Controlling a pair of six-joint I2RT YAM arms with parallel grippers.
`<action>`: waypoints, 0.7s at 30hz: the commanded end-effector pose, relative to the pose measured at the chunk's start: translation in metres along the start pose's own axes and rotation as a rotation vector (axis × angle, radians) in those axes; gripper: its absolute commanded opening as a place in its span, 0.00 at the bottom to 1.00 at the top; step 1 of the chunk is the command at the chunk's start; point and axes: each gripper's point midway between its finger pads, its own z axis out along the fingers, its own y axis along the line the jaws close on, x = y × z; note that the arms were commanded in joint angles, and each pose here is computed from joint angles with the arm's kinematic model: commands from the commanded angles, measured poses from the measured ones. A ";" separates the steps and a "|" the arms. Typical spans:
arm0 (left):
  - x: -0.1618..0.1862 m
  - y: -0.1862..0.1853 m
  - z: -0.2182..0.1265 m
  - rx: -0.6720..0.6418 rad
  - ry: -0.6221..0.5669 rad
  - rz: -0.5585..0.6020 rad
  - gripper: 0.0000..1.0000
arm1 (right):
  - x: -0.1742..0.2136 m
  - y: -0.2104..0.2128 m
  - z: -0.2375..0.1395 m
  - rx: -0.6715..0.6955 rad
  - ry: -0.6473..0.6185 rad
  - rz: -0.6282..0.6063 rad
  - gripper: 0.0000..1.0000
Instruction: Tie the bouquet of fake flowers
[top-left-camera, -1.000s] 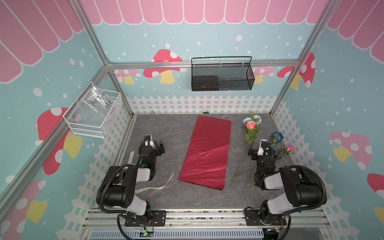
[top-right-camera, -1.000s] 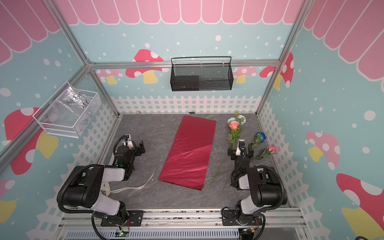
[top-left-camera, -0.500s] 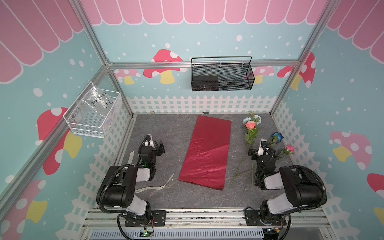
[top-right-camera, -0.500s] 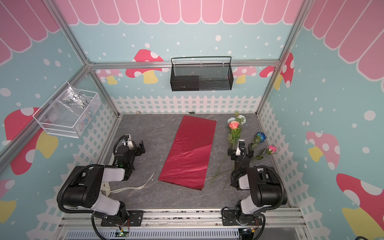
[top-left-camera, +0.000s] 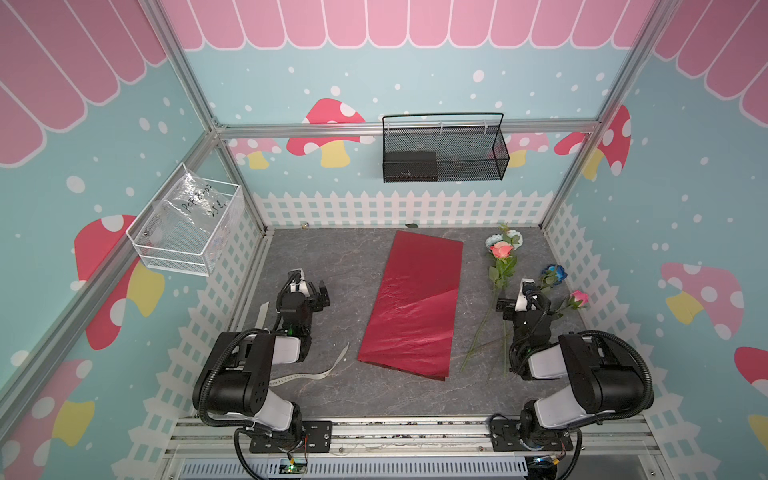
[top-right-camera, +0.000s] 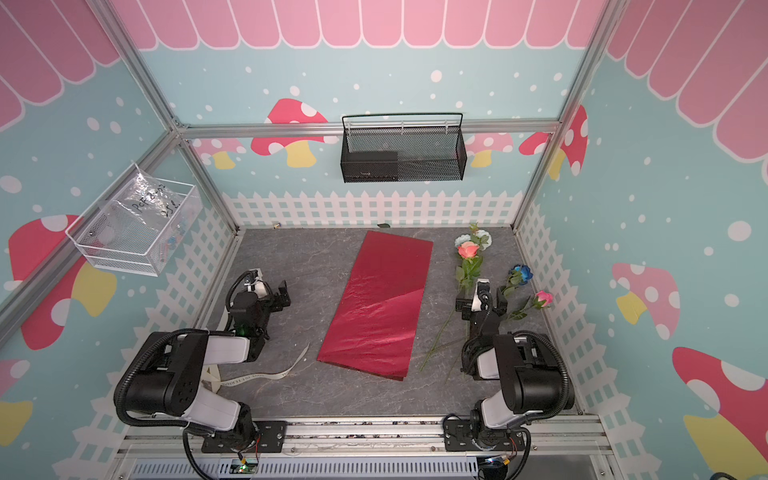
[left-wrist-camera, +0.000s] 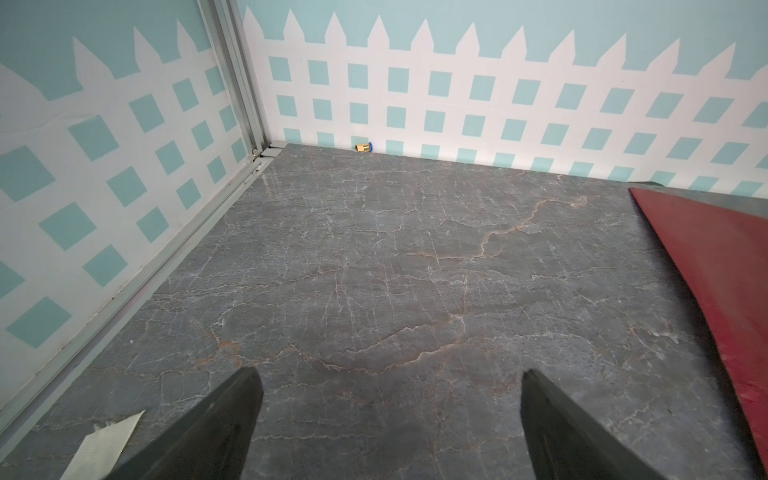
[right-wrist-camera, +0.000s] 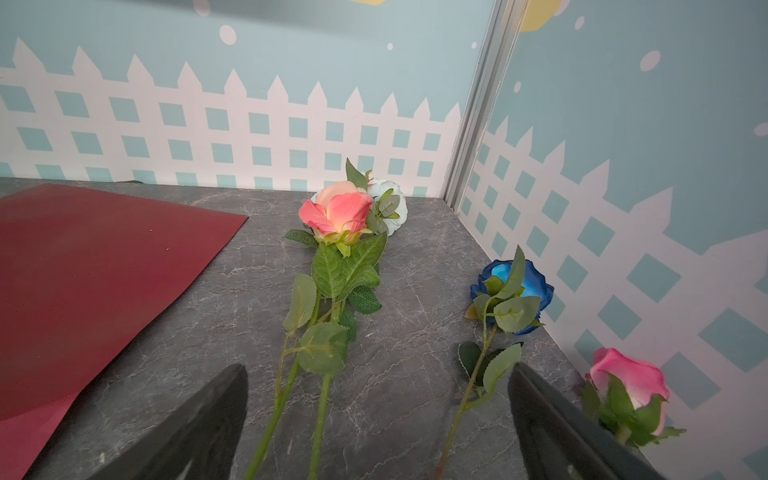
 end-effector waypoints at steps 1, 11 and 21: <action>-0.027 0.002 -0.021 -0.003 -0.111 0.002 1.00 | -0.008 0.004 -0.002 -0.020 -0.033 -0.016 0.99; -0.105 -0.023 -0.073 0.093 -0.223 -0.140 0.99 | -0.034 -0.025 -0.022 0.103 -0.074 0.052 0.99; -0.092 -0.181 -0.120 0.394 -0.039 0.015 1.00 | -0.022 -0.032 -0.025 0.154 0.196 0.252 1.00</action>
